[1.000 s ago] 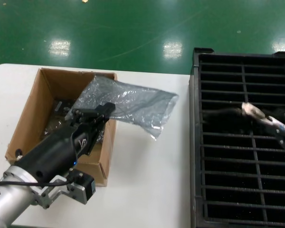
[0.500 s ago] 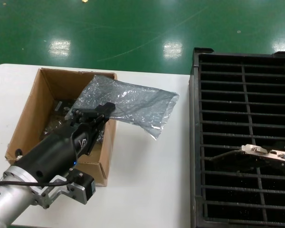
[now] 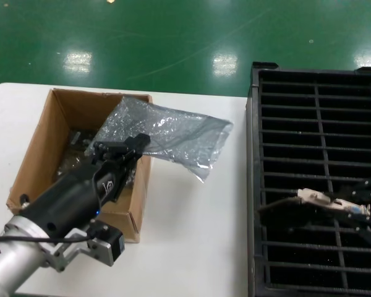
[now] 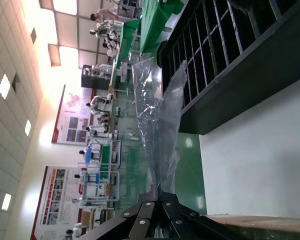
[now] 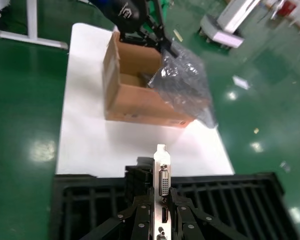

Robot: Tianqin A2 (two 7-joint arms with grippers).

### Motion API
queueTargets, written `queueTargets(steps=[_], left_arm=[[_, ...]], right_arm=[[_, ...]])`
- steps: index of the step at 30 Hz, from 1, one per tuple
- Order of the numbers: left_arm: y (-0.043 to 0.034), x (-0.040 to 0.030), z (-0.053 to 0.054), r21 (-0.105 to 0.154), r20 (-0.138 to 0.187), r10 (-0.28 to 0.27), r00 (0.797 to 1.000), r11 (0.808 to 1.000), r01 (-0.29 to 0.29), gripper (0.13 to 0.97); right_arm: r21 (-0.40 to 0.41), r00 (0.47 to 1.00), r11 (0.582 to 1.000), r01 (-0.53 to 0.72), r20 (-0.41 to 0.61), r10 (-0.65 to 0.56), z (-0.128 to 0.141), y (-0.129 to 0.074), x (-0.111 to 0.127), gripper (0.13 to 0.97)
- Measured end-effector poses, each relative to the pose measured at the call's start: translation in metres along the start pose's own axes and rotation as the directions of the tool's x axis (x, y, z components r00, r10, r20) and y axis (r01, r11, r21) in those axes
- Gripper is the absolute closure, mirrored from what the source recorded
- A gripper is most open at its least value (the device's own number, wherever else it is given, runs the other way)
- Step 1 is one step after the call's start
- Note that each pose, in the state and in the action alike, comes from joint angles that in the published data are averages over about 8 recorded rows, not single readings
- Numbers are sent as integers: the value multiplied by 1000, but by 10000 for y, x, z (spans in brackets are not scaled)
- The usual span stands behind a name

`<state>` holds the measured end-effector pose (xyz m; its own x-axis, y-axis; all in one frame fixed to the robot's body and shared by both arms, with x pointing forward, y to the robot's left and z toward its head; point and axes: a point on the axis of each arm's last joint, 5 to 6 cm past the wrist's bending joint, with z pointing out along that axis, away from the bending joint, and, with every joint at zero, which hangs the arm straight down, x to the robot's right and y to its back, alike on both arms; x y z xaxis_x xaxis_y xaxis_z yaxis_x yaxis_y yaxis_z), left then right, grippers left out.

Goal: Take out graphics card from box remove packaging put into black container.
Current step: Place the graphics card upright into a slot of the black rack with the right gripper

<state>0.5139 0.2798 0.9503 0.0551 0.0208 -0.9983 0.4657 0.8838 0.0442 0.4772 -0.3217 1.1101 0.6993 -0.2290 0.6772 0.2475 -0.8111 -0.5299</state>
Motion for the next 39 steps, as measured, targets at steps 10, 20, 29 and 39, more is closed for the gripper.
queueTargets(steps=[10,20,29,39], left_arm=[[0,0,0,0,0,0,1000,1000,0,957],[0,0,0,0,0,0,1000,1000,0,957],[0,0,0,0,0,0,1000,1000,0,957],[0,0,0,0,0,0,1000,1000,0,957]], right_arm=[[-114,994,993,-22,101,34,127,-50,119,909],[-157,992,985,66,116,-48,253,-103,204,909],[-186,990,978,98,119,-77,384,-79,261,909],[-201,987,973,111,135,-84,475,-58,269,909]])
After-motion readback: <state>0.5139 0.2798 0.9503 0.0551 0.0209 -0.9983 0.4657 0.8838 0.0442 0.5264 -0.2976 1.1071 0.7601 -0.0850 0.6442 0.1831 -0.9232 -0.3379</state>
